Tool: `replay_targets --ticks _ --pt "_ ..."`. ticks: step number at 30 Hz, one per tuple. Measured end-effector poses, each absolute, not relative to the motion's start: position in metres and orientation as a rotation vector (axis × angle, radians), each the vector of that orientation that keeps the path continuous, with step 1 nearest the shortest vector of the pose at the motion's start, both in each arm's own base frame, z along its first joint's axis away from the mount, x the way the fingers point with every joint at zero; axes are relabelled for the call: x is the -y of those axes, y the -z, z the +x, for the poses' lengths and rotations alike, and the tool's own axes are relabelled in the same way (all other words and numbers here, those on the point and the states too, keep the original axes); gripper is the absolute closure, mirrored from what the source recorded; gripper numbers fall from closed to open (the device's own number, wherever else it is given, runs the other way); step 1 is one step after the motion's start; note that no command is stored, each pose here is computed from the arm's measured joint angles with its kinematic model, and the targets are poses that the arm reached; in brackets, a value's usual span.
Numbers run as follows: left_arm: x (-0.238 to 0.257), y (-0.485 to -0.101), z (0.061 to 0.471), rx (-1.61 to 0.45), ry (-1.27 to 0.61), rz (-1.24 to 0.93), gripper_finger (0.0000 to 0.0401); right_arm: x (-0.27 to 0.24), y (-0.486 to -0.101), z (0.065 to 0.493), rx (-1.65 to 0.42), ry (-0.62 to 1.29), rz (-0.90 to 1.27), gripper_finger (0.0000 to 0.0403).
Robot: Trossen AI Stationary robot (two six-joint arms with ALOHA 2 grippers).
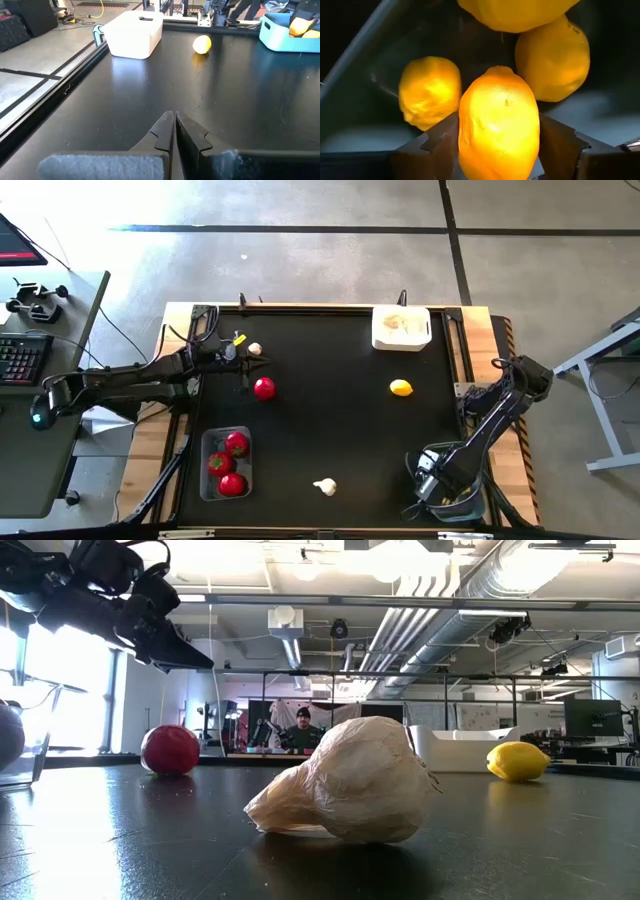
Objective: Sort produce into baskets
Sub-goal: Put the lemon into the blue bin, then put the garlic into the white bin
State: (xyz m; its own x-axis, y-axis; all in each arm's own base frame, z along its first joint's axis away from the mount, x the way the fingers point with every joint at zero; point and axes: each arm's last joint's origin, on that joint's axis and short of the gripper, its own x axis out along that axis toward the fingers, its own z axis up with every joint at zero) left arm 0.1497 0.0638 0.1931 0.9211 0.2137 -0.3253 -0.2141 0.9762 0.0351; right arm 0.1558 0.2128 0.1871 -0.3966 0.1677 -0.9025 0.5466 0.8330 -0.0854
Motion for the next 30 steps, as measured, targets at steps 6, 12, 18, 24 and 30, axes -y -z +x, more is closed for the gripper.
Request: replay_targets --ticks 6,12,18,24,30 --pt "-0.064 -0.193 0.150 -0.335 -0.220 0.000 0.0374 -0.210 -0.187 0.159 -1.969 0.464 0.542 0.0137" --pt "-0.064 -0.193 0.150 -0.335 -0.220 0.001 0.0343 -0.209 -0.188 0.161 -2.042 0.401 0.564 0.0132" --pt "-0.064 -0.193 0.150 -0.337 -0.219 0.018 0.0335 -0.203 -0.198 0.162 -2.079 0.357 0.625 0.0208" --pt "-0.064 -0.193 0.150 -0.338 -0.229 0.022 0.0367 -0.186 -0.221 0.163 -1.946 0.364 0.683 0.0367" --pt "-0.068 -0.207 0.150 -0.399 -0.320 0.021 0.0398 -0.155 -0.238 0.176 -1.581 0.363 0.569 0.0380"
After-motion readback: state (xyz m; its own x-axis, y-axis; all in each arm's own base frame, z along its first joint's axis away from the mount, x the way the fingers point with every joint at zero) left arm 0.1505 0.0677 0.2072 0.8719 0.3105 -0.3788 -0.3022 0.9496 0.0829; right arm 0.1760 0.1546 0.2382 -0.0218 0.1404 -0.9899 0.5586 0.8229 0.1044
